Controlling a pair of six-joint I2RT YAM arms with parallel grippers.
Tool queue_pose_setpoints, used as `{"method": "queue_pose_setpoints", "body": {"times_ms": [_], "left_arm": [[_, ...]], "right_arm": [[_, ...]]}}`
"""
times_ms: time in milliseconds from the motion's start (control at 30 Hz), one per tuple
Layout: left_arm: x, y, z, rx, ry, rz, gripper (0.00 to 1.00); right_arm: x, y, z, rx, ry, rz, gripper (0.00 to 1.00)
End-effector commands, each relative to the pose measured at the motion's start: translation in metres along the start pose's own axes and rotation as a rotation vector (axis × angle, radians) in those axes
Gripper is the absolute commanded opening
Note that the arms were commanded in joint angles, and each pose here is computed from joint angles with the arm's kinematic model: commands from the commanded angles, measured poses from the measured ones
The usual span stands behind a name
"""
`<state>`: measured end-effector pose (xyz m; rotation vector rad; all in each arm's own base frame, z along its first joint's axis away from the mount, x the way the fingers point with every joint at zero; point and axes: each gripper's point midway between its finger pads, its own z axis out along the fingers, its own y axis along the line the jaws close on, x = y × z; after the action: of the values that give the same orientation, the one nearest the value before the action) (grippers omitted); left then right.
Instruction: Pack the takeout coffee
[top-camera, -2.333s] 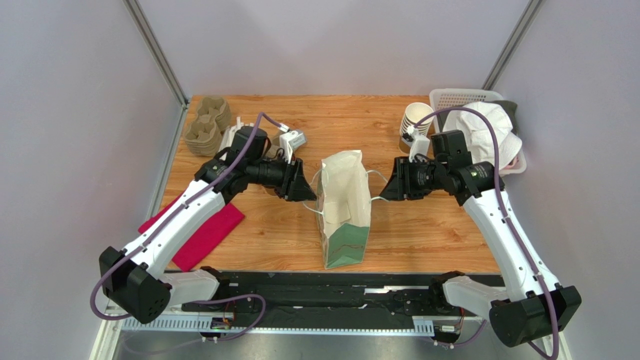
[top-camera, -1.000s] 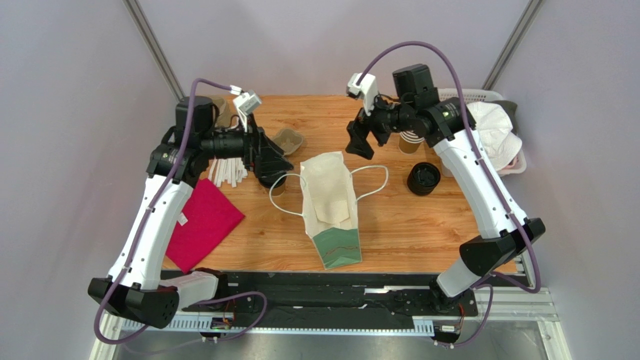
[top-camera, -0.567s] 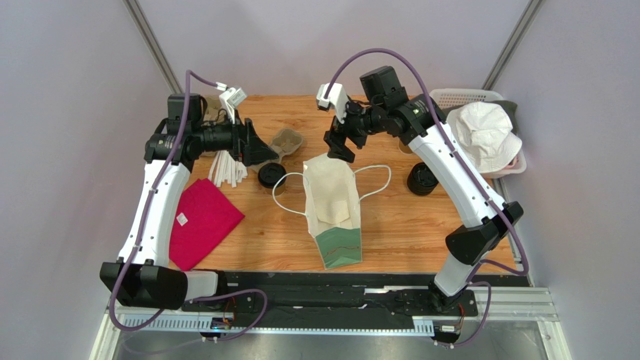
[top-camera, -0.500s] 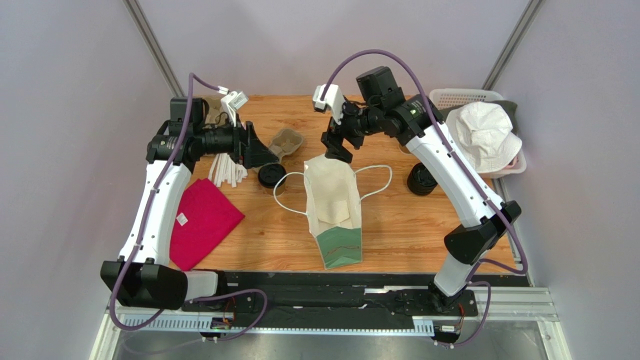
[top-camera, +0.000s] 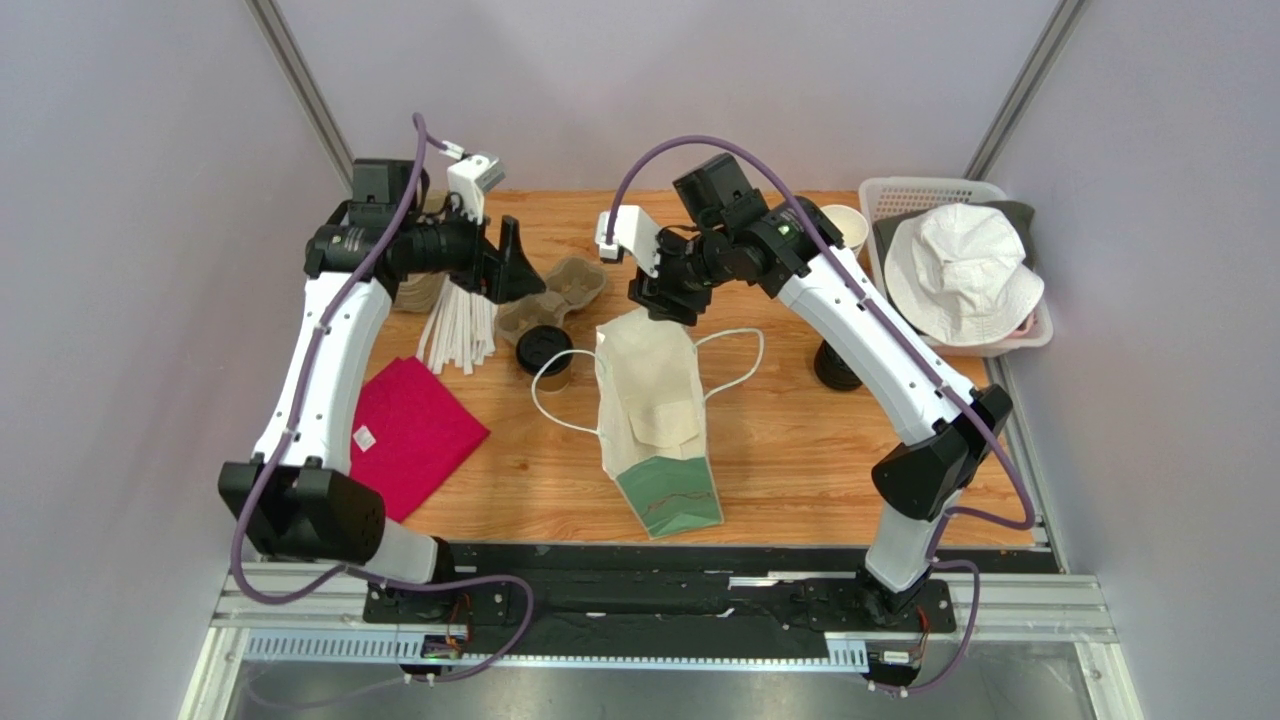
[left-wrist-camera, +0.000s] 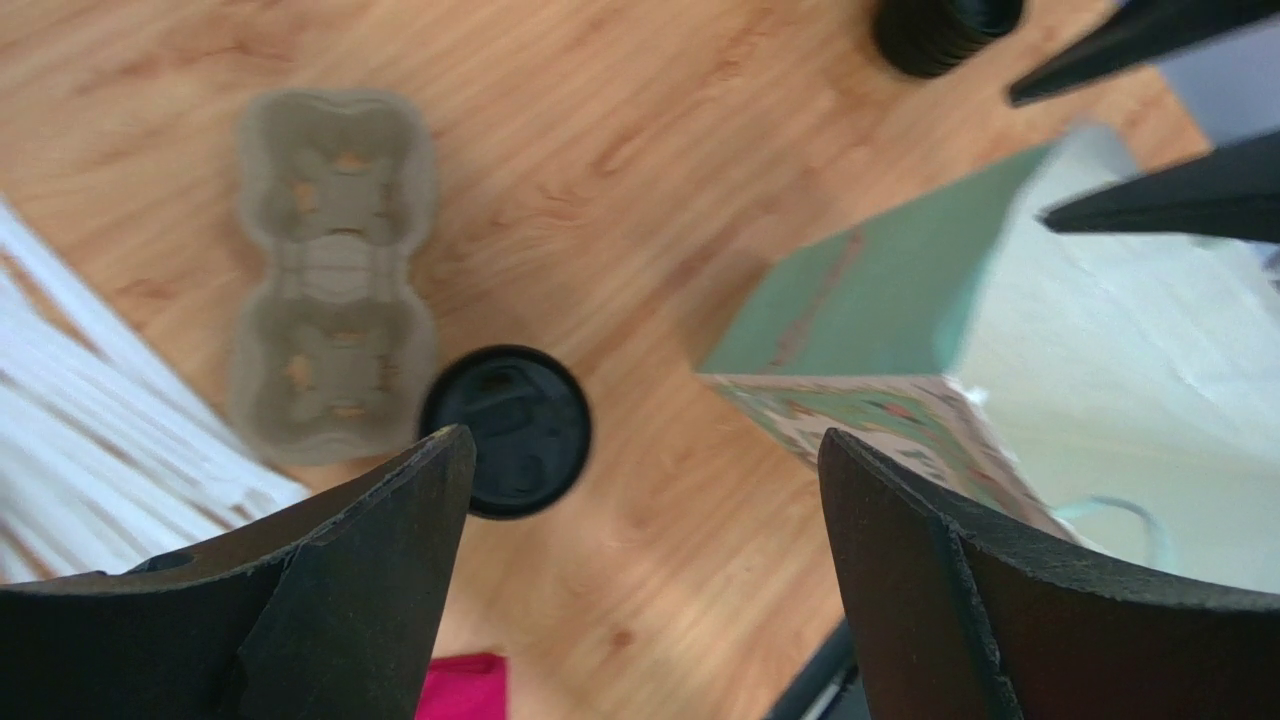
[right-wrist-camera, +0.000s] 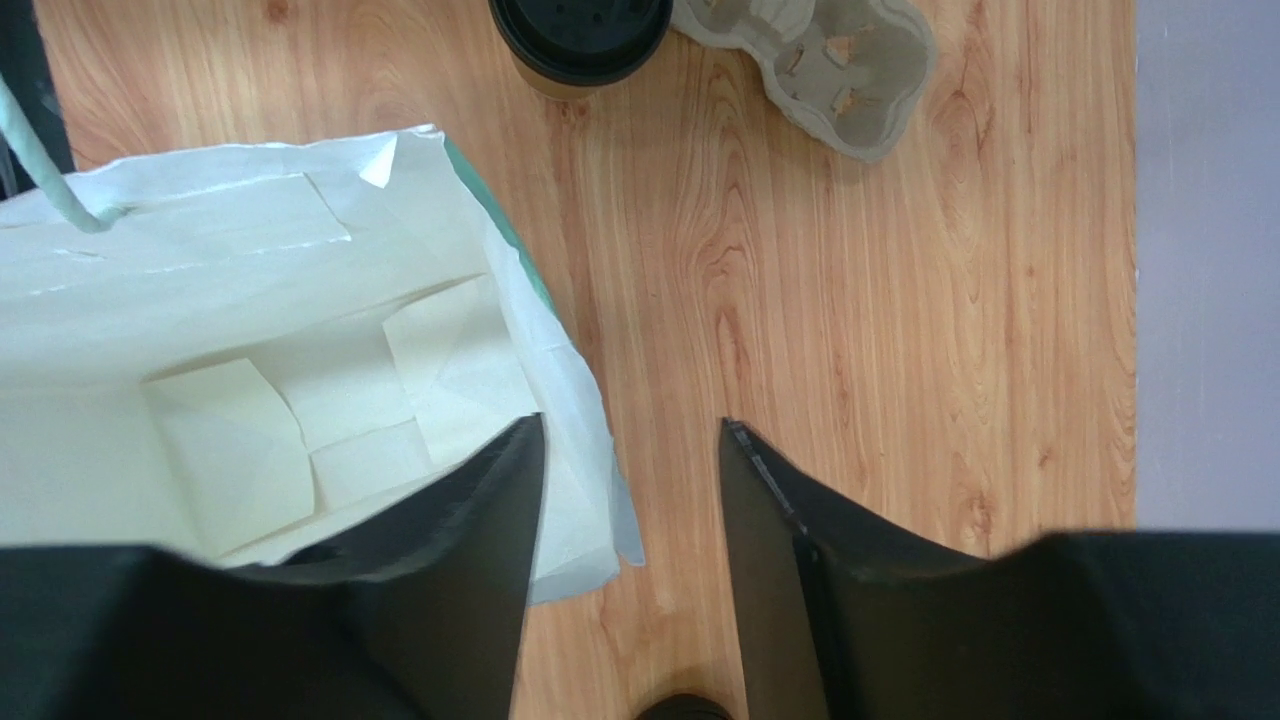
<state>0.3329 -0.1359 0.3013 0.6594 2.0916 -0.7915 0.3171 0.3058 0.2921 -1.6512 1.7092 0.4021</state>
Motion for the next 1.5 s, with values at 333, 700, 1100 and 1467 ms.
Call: {"method": "queue_pose_setpoints", "body": {"times_ms": [333,700,1100,1467], "left_arm": [[0.055,0.124,0.034,-0.379,-0.108,-0.515,0.81],[0.116,0.149,0.047,-0.552,-0.22,-0.841,0.66],[0.135,0.167,0.08,-0.523,-0.232,-0.977,0.54],[0.164,0.178,0.096,-0.543,-0.173,-1.024,0.45]], "right_arm": [[0.013,-0.015,-0.021,0.136,0.043,0.004,0.0],[0.013,-0.033,-0.044,0.222,0.019,0.096,0.0],[0.019,-0.031,-0.042,0.212,0.037,0.118,0.0],[0.016,-0.033,-0.04,0.208,0.034,0.129,0.0]]}}
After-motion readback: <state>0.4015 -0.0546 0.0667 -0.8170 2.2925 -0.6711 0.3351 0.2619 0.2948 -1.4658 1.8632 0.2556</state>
